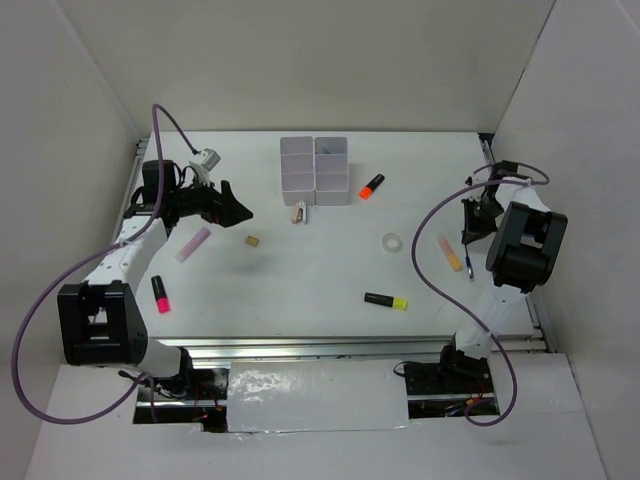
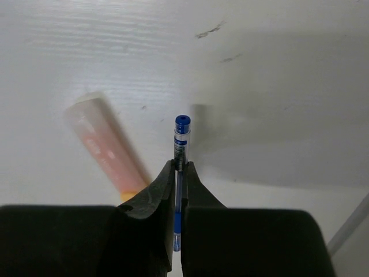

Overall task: Sort the stationery into containers
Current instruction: Grab a piece of stationery with the right arm, then pass the stationery from the right arm to the left

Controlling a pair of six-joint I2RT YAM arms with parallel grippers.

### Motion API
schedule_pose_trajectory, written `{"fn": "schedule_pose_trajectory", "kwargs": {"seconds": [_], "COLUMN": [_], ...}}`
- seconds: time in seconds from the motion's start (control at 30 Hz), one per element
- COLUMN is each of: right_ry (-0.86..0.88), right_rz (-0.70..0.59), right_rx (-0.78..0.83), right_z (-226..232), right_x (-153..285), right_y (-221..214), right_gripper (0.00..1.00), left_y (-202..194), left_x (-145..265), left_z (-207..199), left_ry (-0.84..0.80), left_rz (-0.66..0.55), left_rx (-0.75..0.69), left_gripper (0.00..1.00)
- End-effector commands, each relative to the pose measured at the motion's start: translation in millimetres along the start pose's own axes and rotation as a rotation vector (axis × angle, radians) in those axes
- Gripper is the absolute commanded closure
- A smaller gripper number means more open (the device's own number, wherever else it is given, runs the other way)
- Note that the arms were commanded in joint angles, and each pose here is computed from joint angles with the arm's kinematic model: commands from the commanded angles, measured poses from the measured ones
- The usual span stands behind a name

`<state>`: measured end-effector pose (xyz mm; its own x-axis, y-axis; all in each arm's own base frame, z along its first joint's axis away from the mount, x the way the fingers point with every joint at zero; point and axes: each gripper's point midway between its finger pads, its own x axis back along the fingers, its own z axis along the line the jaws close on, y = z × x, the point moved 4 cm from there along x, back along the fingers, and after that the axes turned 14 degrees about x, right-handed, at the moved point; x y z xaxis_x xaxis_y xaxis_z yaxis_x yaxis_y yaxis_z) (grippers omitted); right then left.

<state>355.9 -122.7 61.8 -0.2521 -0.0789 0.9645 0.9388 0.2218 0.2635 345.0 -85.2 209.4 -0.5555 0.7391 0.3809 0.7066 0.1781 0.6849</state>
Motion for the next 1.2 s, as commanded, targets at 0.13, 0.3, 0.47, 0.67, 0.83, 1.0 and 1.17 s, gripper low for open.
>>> {"fn": "schedule_pose_trajectory", "kwargs": {"seconds": [0.13,0.3,0.47,0.67,0.83,1.0,1.17], "right_ry": [0.152,0.38,0.585,0.812,1.008,1.144,1.207], "right_rz": [-0.385,-0.483,-0.409,-0.27,-0.159,-0.066,0.021], "right_rx": [0.225,0.364,0.613,0.662,0.606,0.544,0.392], "right_z": [83.7,181.1,278.7,318.7,342.7,365.8,375.3], "right_x": [166.0,212.8,200.7,179.8,165.3,160.4,149.2], "right_y": [70.8,75.4,44.1,21.7,19.3,13.5,20.0], "right_gripper": [1.0,1.0,1.0,1.0,1.0,1.0,1.0], "left_y": [40.4,19.9,-15.1,-44.1,-72.8,-94.4,-107.1], "left_x": [32.3,39.7,31.5,16.0,0.2,-23.2,-48.2], "left_z": [-59.4,-111.9,-143.3,-165.4,-180.1,-201.5,-224.4], "left_ry": [-0.092,-0.236,-0.285,-0.319,-0.377,-0.453,-0.484], "left_rz": [-0.143,-0.136,-0.106,-0.147,-0.186,-0.201,-0.211], "left_rx": [-0.464,-0.924,-1.338,-1.74,-1.886,-1.994,-2.001], "left_gripper": [0.05,0.07,0.09,0.16,0.22,0.27,0.31]}}
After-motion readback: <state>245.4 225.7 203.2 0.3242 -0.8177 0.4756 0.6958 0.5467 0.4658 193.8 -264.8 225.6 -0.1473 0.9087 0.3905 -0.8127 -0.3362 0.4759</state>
